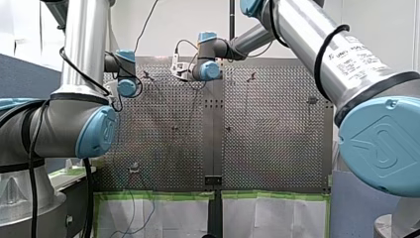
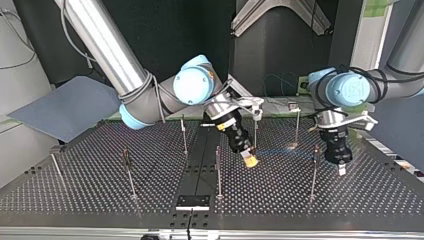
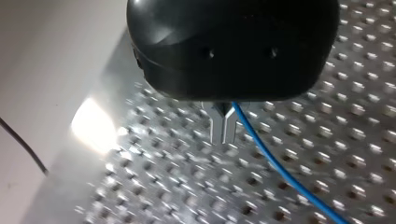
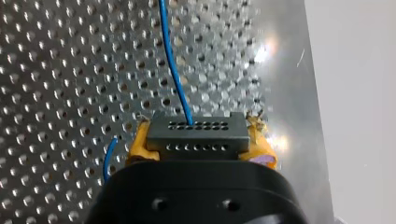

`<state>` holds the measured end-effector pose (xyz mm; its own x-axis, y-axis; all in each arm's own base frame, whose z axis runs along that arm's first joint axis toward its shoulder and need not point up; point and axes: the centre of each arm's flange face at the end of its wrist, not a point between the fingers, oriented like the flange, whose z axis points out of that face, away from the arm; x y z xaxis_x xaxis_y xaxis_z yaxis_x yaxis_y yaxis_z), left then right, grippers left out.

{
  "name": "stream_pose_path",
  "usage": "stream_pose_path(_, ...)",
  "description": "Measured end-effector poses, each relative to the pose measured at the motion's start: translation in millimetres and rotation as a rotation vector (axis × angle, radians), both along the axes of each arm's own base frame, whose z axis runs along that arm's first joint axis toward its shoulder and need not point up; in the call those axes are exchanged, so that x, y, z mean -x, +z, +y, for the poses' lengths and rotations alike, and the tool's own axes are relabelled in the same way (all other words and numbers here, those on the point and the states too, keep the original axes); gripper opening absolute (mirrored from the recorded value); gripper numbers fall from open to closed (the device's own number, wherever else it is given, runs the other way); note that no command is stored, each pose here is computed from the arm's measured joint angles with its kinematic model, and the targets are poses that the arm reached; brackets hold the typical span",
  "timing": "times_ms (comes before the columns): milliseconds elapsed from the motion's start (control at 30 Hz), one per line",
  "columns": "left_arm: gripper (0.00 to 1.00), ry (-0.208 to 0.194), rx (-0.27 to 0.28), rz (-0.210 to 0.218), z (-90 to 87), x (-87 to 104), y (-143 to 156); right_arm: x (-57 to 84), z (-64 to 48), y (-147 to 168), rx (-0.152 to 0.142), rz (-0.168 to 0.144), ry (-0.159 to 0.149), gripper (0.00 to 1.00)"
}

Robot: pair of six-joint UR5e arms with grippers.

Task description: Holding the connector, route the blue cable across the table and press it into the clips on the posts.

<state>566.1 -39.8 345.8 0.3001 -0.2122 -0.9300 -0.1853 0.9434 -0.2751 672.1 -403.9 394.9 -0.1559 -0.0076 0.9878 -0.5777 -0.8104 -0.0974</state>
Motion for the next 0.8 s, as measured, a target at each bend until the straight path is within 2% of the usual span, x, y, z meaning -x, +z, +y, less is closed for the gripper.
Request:
stream_pose_path(167, 0.0, -0.001, 0.01, 0.009, 4.5, -2.8, -6, 7.1, -11.6, 0, -0.002, -0.001, -0.023, 0.0)
stream_pose_path(433, 0.0, 0.001, 0.047, 0.022, 7.4, -1.2, -9, 9.3, -15.3, -1, -0.002, 0.0, -0.026, 0.0)
stream_pose_path(467, 0.12, 0.003, 0.059, 0.027, 7.7, -0.5, -10, 9.2, -15.3, -1, -0.002, 0.0, -0.025, 0.0)
stream_pose_path(500, 0.12, 0.005, 0.067, 0.031, 7.9, 0.1, -11, 9.2, -15.3, -1, -0.002, 0.0, -0.025, 0.0)
stream_pose_path(567, 0.56, 0.013, 0.087, 0.042, 8.7, 1.8, -13, 9.3, -15.3, -1, -0.001, 0.0, -0.024, 0.0)
stream_pose_path(600, 0.56, 0.018, 0.093, 0.047, 9.0, 2.7, -13, 9.3, -15.4, -1, -0.001, 0.001, -0.024, 0.0)
stream_pose_path(633, 0.71, 0.021, 0.099, 0.052, 9.2, 3.6, -14, 9.3, -15.3, 0, 0.0, 0.001, -0.024, 0.0)
stream_pose_path(667, 0.9, 0.025, 0.104, 0.06, 9.2, 4.9, -14, 9.2, -15.0, 0, 0.0, 0.001, -0.024, 0.0)
stream_pose_path(700, 0.9, 0.027, 0.107, 0.064, 9.0, 6.0, -14, 9.1, -14.7, 0, 0.001, 0.002, -0.023, 0.0)
stream_pose_path(767, 1.0, 0.029, 0.115, 0.073, 8.3, 8.5, -12, 8.5, -13.8, 0, 0.001, 0.003, -0.021, 0.0)
stream_pose_path(800, 1.0, 0.029, 0.12, 0.076, 8.1, 9.7, -12, 8.1, -13.3, -1, 0.001, 0.003, -0.02, 0.0)
